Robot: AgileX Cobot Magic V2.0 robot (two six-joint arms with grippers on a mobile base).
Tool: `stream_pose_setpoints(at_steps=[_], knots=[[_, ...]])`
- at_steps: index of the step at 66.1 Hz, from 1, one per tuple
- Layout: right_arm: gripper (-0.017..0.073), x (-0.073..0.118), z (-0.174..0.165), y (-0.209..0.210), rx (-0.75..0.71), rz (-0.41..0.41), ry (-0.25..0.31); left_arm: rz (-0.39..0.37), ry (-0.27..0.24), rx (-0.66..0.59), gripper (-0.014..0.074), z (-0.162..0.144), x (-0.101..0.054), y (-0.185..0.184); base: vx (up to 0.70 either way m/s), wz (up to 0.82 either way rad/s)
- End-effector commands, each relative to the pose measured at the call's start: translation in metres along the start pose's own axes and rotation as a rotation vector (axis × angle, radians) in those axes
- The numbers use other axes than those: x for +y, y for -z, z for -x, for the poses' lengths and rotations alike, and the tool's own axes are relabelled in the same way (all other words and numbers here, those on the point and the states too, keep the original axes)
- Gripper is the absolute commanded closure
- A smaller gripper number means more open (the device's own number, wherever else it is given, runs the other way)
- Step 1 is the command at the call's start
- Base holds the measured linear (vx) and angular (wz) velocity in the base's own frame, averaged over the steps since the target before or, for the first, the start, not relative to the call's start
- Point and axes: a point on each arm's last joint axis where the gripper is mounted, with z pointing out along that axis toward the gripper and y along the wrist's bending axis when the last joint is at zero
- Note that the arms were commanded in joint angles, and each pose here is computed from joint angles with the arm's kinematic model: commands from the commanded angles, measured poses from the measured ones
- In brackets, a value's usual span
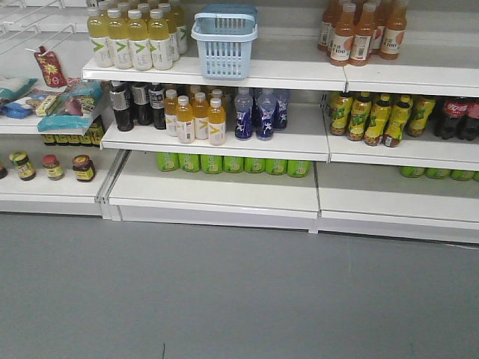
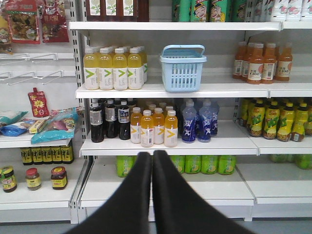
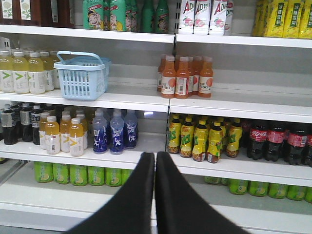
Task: Place coke in basket with both arms
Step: 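Drive the base toward the shelf holding the light-blue basket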
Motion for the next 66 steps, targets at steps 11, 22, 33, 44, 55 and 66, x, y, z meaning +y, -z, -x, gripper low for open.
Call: stream_pose_setpoints(at_steps=[11, 22, 33, 44, 55, 66], knots=[[0.0564, 0.0007, 0.0038, 0.0013, -0.077, 0.003, 0.012, -0.036, 0.019, -0.075, 0.0600, 0.0066, -0.0030, 0.0017, 0.17, -0.08], [0.0564, 0.0007, 0.0038, 0.0013, -0.077, 0.003, 0.012, -0.036, 0.019, -0.075, 0.0600, 0.0066, -0.0030, 0.0017, 0.19, -0.06], [0.0564, 0.0007, 0.0038, 0.0013, -0.077, 0.003, 0.012, -0.036, 0.019, -0.075, 0.0600, 0.0066, -0.0030, 0.0017, 0.20, -0.04], [0.0564, 0.0007, 0.0038, 0.0013, -0.077, 0.003, 0.012, -0.036, 0.019, -0.075, 0.0600, 0.0066, -0.0030, 0.0017, 0.19, -0.06], [0.0564, 0.0007, 0.0038, 0.0013, -0.077, 0.003, 0.012, -0.036, 0.019, -0.075, 0.0600, 0.0066, -0.0030, 0.0017, 0.17, -0.05], [0.0564, 0.0007, 0.0038, 0.0013, -0.077, 0.003, 0.012, -0.036, 0.019, -0.075, 0.0600, 0.0066, -0.0030, 0.0017, 0.16, -0.05]])
